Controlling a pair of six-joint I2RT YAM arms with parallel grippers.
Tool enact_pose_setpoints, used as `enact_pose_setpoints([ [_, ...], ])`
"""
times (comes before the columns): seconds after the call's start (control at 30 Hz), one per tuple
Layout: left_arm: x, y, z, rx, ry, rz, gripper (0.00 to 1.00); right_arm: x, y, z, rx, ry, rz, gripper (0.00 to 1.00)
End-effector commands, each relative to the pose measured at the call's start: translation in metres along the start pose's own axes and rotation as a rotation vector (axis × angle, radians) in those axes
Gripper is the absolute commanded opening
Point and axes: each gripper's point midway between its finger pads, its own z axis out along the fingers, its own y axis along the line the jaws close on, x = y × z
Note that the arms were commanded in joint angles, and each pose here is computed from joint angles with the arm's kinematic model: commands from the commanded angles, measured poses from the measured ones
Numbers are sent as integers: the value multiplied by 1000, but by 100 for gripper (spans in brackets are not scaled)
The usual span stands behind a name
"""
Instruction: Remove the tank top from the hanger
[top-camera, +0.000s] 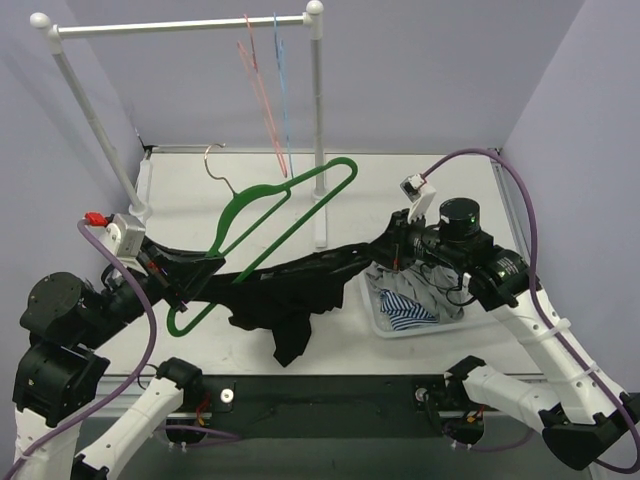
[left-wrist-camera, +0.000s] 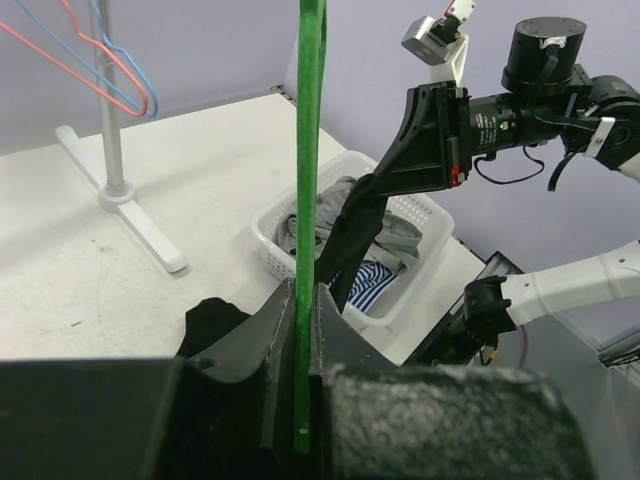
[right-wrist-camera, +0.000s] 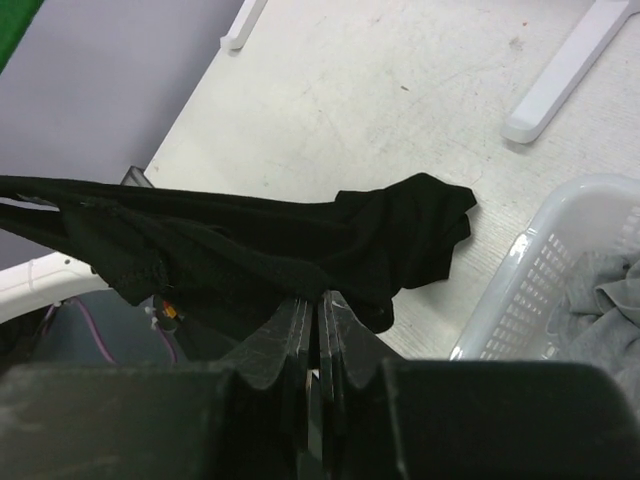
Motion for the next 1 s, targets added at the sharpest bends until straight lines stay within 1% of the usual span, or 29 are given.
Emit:
enact_pose_setpoints([
  [0.0, -27, -17, 1, 70, -113, -20, 0, -11, 31, 6, -143, -91, 4, 0],
  [0.1, -27, -13, 6, 55, -110, -44, 0, -3, 59, 14, -229, -125, -80, 1],
  [0.17, -25, -7, 10, 33, -102, -58, 0, 3, 67, 22, -237, -119, -133, 4],
  [0.2, -24, -5, 11, 26, -99, -61, 0, -6, 74, 24, -259, -161, -152, 8],
  [0.27, -24, -1, 13, 6, -102, -71, 0, -12, 88, 28, -297, -203, -177, 20],
  [0.3, -26, 1, 13, -6, -109, -73, 0, -13, 93, 30, -314, -217, -188, 35],
  [0.33, -26, 3, 15, -16, -107, -77, 0, -13, 102, 31, -337, -233, -206, 43],
  [0.37, -27, 4, 16, -24, -106, -81, 0, -20, 109, 33, -349, -284, -252, 51],
  [0.4, -28, 7, 17, -42, -111, -82, 0, -12, 126, 33, -392, -284, -290, 65],
  [0.47, -30, 11, 19, -59, -118, -91, 0, -10, 143, 38, -426, -324, -368, 74],
  [0.5, -32, 12, 19, -69, -126, -94, 0, -3, 158, 39, -453, -338, -431, 81],
  [0.53, -32, 13, 21, -72, -126, -104, 0, 4, 163, 48, -463, -333, -459, 83],
  [0.57, -34, 13, 22, -70, -133, -104, 0, 0, 175, 48, -495, -377, -476, 88],
  [0.6, -36, 13, 23, -67, -139, -107, 0, 5, 186, 50, -526, -390, -515, 90],
  [0.63, -36, 13, 25, -67, -138, -120, 0, 14, 189, 62, -531, -379, -533, 92],
  [0.67, -39, 12, 26, -60, -151, -119, 0, 8, 197, 63, -545, -430, -544, 94],
  [0.7, -40, 12, 27, -59, -154, -124, 0, 10, 202, 67, -540, -453, -577, 94],
  [0.73, -41, 12, 28, -57, -159, -131, 0, 15, 202, 81, -519, -444, -579, 95],
  [0.83, -45, 12, 29, -57, -175, -140, 0, 17, 201, 102, -429, -493, -673, 95],
  [0.97, -47, 11, 30, -52, -185, -144, 0, 23, 192, 122, -339, -530, -707, 95],
])
